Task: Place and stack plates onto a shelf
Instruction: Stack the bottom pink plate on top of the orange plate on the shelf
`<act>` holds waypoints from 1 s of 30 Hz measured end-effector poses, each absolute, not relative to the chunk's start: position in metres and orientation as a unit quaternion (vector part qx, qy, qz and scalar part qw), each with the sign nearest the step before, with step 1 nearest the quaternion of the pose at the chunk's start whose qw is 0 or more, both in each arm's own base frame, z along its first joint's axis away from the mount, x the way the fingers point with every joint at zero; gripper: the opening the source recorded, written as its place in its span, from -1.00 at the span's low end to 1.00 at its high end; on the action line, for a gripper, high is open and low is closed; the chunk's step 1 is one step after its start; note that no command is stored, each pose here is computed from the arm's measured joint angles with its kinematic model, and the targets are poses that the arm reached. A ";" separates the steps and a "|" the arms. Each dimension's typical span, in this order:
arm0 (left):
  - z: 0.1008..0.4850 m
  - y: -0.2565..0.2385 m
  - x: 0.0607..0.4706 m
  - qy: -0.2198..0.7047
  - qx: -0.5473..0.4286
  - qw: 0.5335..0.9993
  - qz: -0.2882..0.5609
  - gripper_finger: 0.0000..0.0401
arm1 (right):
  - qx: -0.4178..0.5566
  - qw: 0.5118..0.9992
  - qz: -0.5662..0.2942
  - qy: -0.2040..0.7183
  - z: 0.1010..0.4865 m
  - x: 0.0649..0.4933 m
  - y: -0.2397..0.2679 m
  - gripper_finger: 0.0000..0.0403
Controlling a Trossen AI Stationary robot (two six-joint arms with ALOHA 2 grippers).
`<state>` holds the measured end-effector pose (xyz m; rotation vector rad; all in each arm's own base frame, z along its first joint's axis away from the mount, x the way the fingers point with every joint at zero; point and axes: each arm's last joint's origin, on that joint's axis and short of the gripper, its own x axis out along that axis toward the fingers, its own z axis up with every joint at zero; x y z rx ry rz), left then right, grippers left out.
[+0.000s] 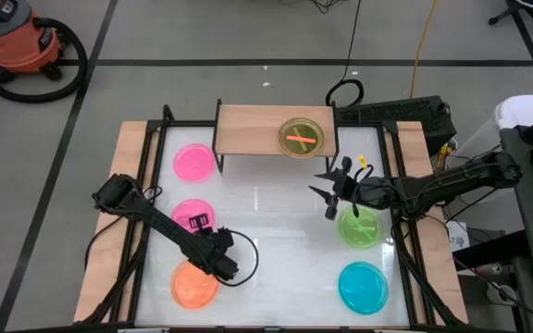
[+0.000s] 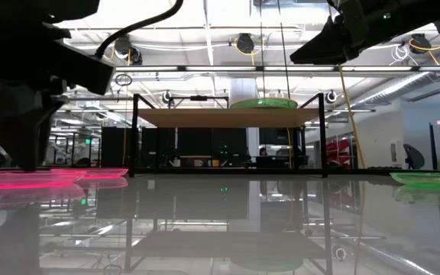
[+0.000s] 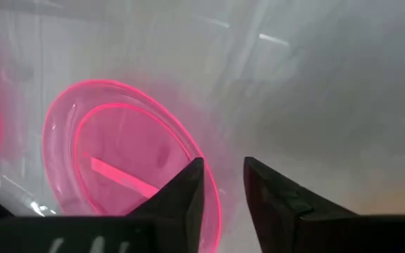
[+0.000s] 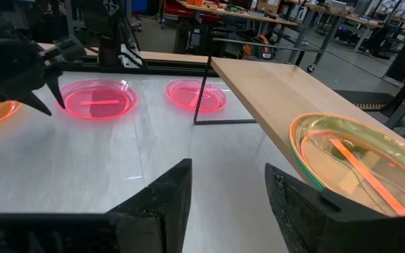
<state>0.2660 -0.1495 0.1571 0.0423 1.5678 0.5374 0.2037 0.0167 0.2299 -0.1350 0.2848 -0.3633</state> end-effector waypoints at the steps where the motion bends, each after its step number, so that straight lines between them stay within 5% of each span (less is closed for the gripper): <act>1: 0.157 -0.150 0.266 0.696 0.017 0.677 0.240 -0.40 | -0.067 0.971 -0.180 0.141 0.230 0.204 0.017 -0.19; 12: 0.157 -0.142 0.270 0.678 0.013 0.684 0.269 -0.07 | -0.067 0.971 -0.179 0.141 0.230 0.204 0.017 -0.19; 26: 0.131 -0.117 0.252 0.703 -0.007 0.634 0.323 -0.06 | -0.067 0.971 -0.179 0.142 0.230 0.204 0.017 -0.19; 30: 0.131 -0.116 0.252 0.704 -0.002 0.634 0.321 -0.22 | -0.063 0.972 -0.180 0.141 0.230 0.204 0.017 -0.19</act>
